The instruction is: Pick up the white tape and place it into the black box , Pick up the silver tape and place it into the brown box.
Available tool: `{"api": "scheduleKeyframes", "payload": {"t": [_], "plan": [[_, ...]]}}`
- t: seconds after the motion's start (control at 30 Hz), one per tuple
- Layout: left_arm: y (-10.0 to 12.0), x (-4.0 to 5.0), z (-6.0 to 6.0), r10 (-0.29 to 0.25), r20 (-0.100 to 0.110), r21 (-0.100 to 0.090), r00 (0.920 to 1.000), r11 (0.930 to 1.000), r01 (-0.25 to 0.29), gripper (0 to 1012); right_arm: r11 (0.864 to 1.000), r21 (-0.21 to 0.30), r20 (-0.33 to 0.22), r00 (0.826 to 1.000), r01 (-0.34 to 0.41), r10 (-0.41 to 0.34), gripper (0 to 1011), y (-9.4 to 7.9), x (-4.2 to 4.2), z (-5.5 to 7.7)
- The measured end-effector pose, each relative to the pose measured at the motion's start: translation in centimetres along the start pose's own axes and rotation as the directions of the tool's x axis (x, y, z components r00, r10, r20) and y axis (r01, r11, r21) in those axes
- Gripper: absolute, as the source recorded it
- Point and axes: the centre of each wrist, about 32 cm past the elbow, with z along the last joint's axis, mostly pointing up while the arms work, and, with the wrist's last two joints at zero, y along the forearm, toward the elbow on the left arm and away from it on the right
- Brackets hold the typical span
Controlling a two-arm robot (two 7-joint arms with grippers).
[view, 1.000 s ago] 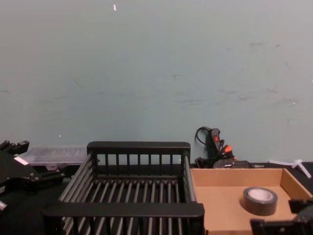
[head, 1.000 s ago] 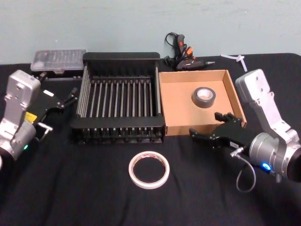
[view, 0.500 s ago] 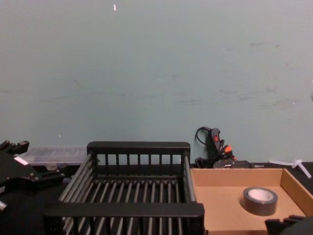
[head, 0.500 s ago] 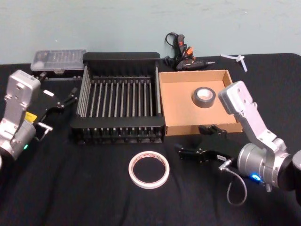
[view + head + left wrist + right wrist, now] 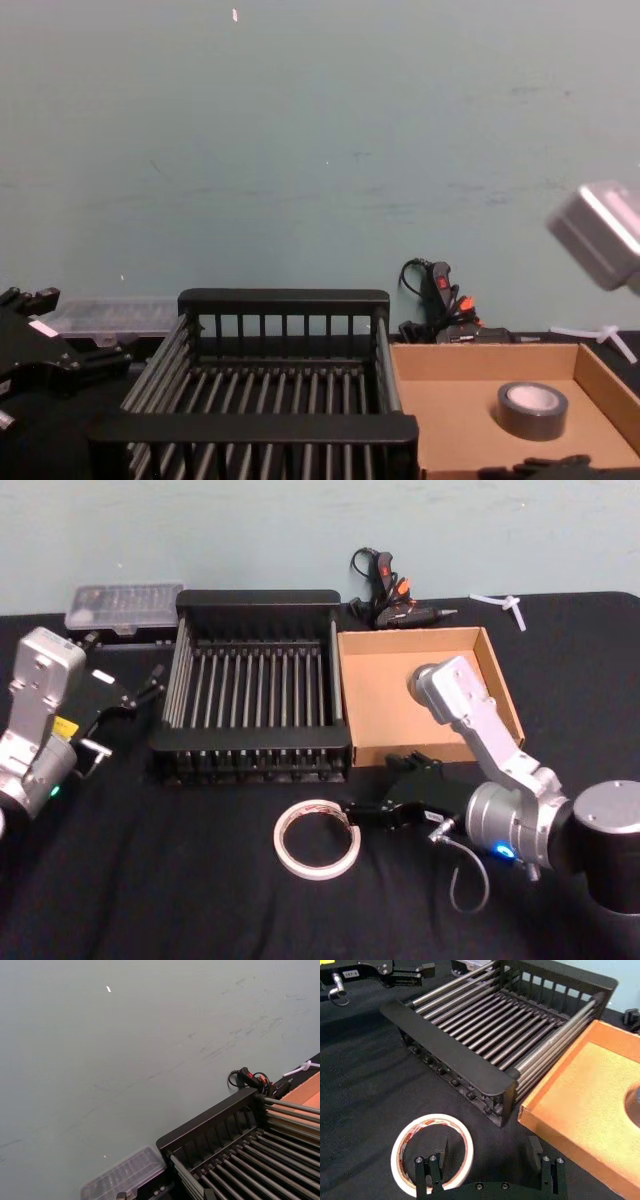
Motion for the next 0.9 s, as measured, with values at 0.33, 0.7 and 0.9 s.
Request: {"api": "scheduleKeyframes", "payload": {"t": [0.33,0.7,0.9], "plan": [[0.0,0.0,0.0,0.0,0.0,0.0,1.0,1.0,0.0,1001,0.999,-0.04,0.027,1.0,-0.01,0.011,1002,1.7,-0.07,0.1],[0.0,0.0,0.0,0.0,0.0,0.0,1.0,1.0,0.0,1002,0.997,-0.068,0.033,0.999,-0.031,0.033,1002,2.6,-0.38,-0.1],[0.0,0.0,0.0,0.0,0.0,0.0,1.0,1.0,0.0,1001,0.996,-0.082,0.038,0.998,-0.044,0.047,1002,3.0,-0.59,-0.3]]}}
